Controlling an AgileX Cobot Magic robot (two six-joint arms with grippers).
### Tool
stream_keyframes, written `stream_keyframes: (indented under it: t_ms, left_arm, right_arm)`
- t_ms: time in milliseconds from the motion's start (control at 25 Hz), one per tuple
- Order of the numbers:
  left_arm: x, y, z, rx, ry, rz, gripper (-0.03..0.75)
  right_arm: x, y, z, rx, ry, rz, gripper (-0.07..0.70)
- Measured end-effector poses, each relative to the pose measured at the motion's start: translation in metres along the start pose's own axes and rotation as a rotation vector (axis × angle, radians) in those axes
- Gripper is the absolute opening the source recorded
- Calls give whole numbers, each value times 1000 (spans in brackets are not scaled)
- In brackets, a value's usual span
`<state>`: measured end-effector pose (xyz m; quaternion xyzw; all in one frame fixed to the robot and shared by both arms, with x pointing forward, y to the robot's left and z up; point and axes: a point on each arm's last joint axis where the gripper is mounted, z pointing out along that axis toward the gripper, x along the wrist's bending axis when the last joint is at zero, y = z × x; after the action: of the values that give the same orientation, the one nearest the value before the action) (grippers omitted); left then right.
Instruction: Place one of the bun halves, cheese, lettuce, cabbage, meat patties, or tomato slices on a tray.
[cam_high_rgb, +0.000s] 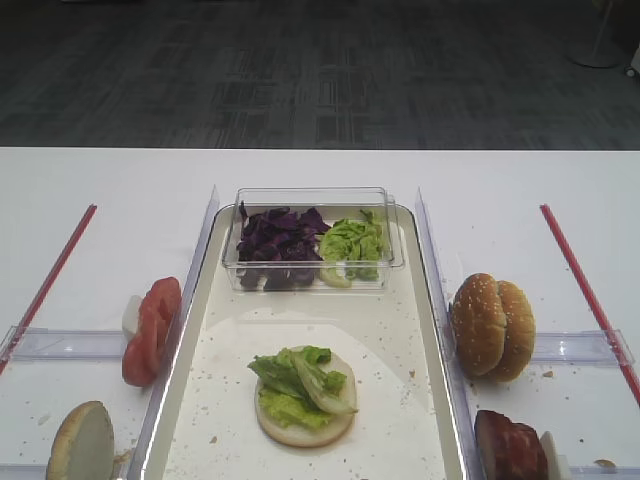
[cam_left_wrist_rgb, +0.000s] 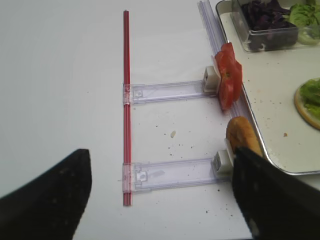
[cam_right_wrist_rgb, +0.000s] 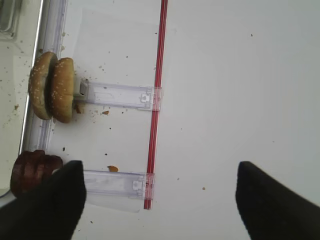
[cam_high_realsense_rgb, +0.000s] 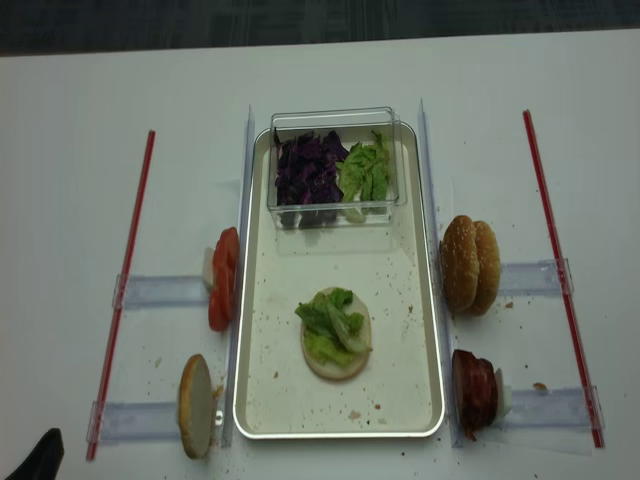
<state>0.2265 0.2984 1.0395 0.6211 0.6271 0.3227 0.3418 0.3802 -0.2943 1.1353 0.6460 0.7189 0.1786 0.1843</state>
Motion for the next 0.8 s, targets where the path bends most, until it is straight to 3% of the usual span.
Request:
stream_keyframes:
  t_ms: [400, 800]
  left_arm:
    - [0, 0, 0, 0, 0, 0, 534]
    - [0, 0, 0, 0, 0, 0, 534]
  right_arm:
    - [6, -73, -37, -199, -12, 35, 627]
    - [14, -126, -18, -236, 29, 62, 627]
